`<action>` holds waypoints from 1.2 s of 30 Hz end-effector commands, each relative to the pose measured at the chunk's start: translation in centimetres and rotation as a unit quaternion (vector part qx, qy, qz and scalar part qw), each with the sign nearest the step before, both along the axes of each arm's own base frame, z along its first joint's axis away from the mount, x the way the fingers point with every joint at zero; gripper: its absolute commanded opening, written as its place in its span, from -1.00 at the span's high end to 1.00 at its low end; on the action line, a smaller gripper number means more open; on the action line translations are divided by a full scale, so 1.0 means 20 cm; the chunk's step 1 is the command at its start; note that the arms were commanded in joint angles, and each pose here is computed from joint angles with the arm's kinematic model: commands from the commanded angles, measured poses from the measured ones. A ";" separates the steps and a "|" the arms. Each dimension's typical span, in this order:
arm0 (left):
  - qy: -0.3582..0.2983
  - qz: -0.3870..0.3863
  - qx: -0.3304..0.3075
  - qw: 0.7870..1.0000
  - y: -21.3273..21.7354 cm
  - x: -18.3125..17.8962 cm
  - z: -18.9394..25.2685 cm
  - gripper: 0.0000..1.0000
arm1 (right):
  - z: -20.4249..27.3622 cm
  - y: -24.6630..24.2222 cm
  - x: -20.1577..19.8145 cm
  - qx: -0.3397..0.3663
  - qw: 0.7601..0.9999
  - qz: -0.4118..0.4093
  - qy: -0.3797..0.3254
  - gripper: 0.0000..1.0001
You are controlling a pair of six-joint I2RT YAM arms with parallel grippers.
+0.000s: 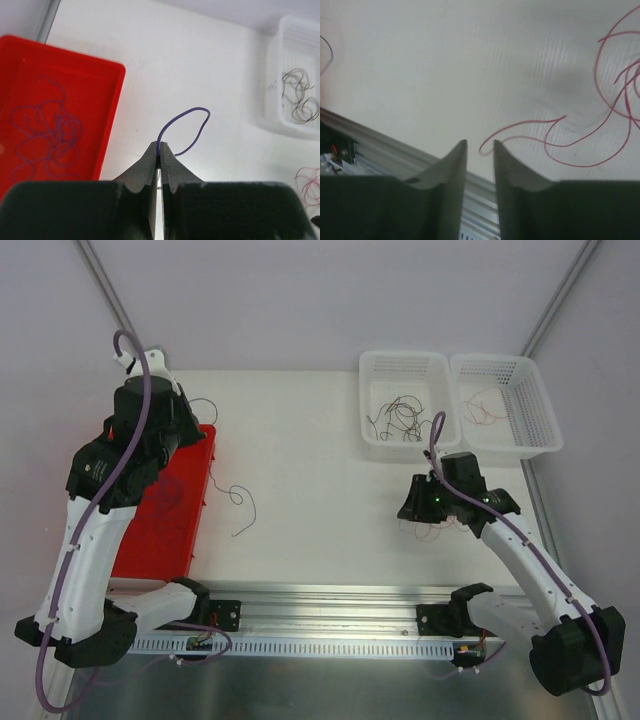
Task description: Untangle the cables
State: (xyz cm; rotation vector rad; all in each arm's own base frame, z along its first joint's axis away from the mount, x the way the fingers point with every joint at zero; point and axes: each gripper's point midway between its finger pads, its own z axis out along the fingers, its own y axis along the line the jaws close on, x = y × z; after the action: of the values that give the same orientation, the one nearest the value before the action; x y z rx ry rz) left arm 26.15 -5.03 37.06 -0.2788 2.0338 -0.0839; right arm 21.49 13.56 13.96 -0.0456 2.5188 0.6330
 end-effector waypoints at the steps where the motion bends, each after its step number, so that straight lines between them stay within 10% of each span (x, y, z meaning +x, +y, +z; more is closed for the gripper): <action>1: -0.068 -0.006 0.015 0.998 0.02 0.05 0.27 1.00 | -0.02 0.05 0.00 0.004 1.000 0.013 -0.007 0.25; 7: -0.139 0.098 0.110 0.979 0.26 0.11 0.65 1.00 | -0.06 0.06 -0.06 -0.014 1.000 0.025 0.003 -0.49; 13: -0.153 0.182 0.205 0.950 0.44 0.14 0.80 1.00 | -0.07 0.04 -0.13 -0.017 0.999 0.032 0.013 -0.78; 25: -0.029 0.327 0.222 0.918 0.90 0.37 0.16 1.00 | -0.03 -0.02 -0.24 -0.026 0.999 0.028 0.009 -0.84; 28: 0.015 0.338 0.202 0.919 0.98 0.40 -0.08 0.69 | -0.04 -0.05 -0.25 -0.038 0.999 0.024 0.012 -0.84; 33: 0.055 0.283 0.152 0.945 0.87 0.40 -0.37 -0.81 | -0.03 -0.10 -0.24 -0.065 0.998 0.015 0.006 -0.90; 36: 0.058 0.233 0.107 0.965 0.75 0.37 -0.47 -0.98 | -0.02 -0.14 -0.21 -0.090 0.996 -0.004 0.006 -0.93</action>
State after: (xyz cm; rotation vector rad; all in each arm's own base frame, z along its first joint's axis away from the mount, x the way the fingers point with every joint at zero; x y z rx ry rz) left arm 33.44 12.75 26.24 -0.6165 2.0896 0.6960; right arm 16.69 11.85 12.48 -0.1099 2.5914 0.4973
